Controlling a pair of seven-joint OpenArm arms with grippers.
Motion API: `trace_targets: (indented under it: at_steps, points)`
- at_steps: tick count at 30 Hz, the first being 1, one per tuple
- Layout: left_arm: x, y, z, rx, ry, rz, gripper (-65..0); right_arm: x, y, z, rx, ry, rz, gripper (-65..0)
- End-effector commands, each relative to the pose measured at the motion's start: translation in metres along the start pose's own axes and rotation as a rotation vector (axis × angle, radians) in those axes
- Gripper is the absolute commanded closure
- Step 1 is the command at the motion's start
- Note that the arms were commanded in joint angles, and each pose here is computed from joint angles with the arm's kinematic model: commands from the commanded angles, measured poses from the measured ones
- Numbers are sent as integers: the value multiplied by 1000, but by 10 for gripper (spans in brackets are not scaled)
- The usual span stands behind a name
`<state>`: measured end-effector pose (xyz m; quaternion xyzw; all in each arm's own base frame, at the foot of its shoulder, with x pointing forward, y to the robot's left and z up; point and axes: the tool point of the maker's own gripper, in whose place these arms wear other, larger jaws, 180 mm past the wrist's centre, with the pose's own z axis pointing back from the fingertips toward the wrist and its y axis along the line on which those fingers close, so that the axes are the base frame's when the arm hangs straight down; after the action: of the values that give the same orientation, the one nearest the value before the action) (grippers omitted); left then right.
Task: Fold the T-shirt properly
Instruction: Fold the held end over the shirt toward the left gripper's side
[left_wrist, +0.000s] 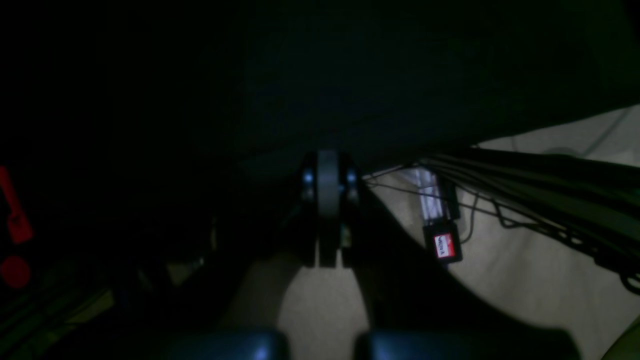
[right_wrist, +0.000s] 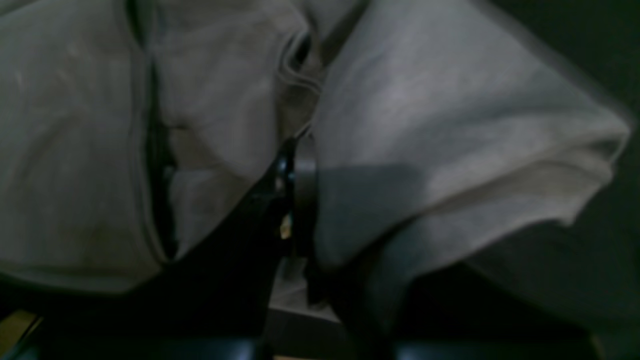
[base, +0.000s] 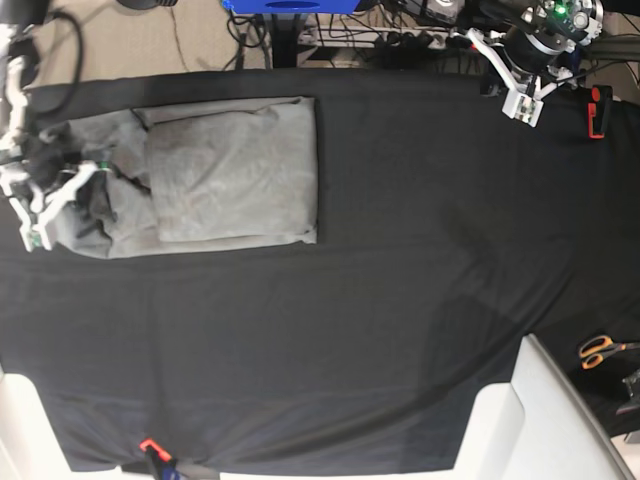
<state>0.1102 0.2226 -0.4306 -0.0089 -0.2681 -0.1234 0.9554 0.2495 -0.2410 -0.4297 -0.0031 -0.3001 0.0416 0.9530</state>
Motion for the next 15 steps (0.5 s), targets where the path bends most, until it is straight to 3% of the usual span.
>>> trace_targets:
  at_steps: [1, 7, 15]
  points:
    - [6, 3, 4, 6, -23, -12, 0, 17, 3, 6, -23, -56, 33, -8]
    - [6, 2, 4, 5, -23, -11, 0, 12, 52, 4, -101, -11, 225, -8]
    - [6, 3, 4, 6, -23, -12, 0, 21, 125, 8, -62, -27, 362, -8]
